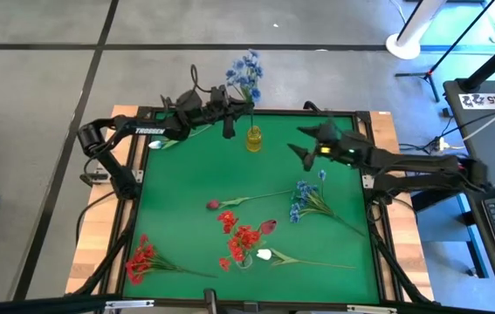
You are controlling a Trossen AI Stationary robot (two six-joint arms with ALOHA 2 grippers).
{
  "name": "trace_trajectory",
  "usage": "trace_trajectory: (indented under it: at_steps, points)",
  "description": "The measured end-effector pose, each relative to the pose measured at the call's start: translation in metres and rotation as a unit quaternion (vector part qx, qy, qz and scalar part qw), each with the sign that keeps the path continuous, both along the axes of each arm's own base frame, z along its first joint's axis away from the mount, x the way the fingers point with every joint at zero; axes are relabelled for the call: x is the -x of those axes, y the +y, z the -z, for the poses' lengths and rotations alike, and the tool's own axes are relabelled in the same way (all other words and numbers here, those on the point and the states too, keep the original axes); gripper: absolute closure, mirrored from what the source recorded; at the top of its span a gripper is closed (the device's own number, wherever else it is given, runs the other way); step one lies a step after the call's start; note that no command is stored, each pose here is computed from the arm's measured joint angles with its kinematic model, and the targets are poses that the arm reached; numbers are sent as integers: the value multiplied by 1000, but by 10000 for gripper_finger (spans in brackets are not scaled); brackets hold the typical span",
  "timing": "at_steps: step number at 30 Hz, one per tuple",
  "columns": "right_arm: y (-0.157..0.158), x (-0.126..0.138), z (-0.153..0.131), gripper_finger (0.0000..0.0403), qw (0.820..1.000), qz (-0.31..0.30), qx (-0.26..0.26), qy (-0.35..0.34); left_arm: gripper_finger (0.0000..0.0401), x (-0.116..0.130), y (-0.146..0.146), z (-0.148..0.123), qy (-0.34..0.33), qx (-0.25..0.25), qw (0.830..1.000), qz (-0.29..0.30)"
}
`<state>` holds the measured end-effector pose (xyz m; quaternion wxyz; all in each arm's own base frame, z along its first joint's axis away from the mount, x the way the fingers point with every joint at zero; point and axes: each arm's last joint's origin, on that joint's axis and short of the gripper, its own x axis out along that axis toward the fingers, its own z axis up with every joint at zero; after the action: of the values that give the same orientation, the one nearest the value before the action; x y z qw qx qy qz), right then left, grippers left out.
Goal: Sort flowers into vase by color
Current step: Put the left blue flowers into the yellow vase
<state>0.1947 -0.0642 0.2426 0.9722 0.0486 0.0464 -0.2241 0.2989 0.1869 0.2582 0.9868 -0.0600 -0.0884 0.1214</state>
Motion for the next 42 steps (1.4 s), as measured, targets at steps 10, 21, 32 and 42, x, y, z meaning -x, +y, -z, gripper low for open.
trace_trajectory:
  at_steps: [10, 21, 32, 42]
  points:
    - [4, 19, 7, 49, 999, 28, 17, -15, 388, 4, 6, -1, -1, -12, 1000, -21]
    - [2, 11, 17, 49, 999, 29, 11, 5, 388, 2, 6, 0, -4, -10, 999, -39]
    - [2, 7, 19, 49, 1000, 10, -2, 1, 388, -34, 25, 8, 20, 9, 999, -31]
    - [2, 7, 21, 49, 1000, 10, 0, 14, 388, -25, 30, 9, 68, 38, 996, -39]
